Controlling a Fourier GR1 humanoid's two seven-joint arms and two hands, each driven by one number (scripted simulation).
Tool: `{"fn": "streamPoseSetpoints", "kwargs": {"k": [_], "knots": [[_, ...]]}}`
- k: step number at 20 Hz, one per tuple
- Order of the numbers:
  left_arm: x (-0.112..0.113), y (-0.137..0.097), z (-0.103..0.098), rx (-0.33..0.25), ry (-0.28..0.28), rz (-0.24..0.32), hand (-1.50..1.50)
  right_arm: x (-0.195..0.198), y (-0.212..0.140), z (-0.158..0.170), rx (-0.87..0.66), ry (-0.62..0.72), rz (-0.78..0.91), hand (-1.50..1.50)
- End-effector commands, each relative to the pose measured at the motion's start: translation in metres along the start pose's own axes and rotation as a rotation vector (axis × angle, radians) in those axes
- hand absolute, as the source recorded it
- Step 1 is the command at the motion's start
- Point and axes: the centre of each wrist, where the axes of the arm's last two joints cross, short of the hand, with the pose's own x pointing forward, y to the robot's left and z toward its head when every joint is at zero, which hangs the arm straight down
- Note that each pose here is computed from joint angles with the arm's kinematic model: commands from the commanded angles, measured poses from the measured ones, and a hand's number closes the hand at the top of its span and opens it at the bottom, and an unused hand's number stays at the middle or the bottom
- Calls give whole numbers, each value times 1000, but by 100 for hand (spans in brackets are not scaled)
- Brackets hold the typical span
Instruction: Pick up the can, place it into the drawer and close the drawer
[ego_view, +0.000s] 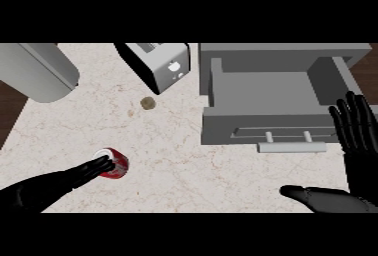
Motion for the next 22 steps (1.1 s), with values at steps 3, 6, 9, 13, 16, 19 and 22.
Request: {"fn": "streamPoseSetpoints", "kwargs": {"k": [3, 6, 9, 13, 16, 19, 22], "knots": [[26, 50, 43, -90, 25, 32, -150, 9, -6, 18, -16, 57, 7, -150], [26, 69, 60, -104, 38, 59, -150, -17, -22, 13, -11, 62, 5, -150], [17, 60, 49, -75, 82, 91, -150, -20, -24, 18, -5, 60, -1, -150], [4, 66, 63, -31, 99, 99, -150, -12, -16, 21, -35, 52, 14, -150], [12, 81, 44, -32, 111, 97, -150, -18, -31, 39, -11, 65, 10, -150], [-16, 72, 45, -22, 122, 90, -150, -30, -45, 47, -19, 43, 5, -150], [-14, 65, 29, -32, 110, 73, -150, -8, -37, 40, -20, 71, 27, -150]]}}
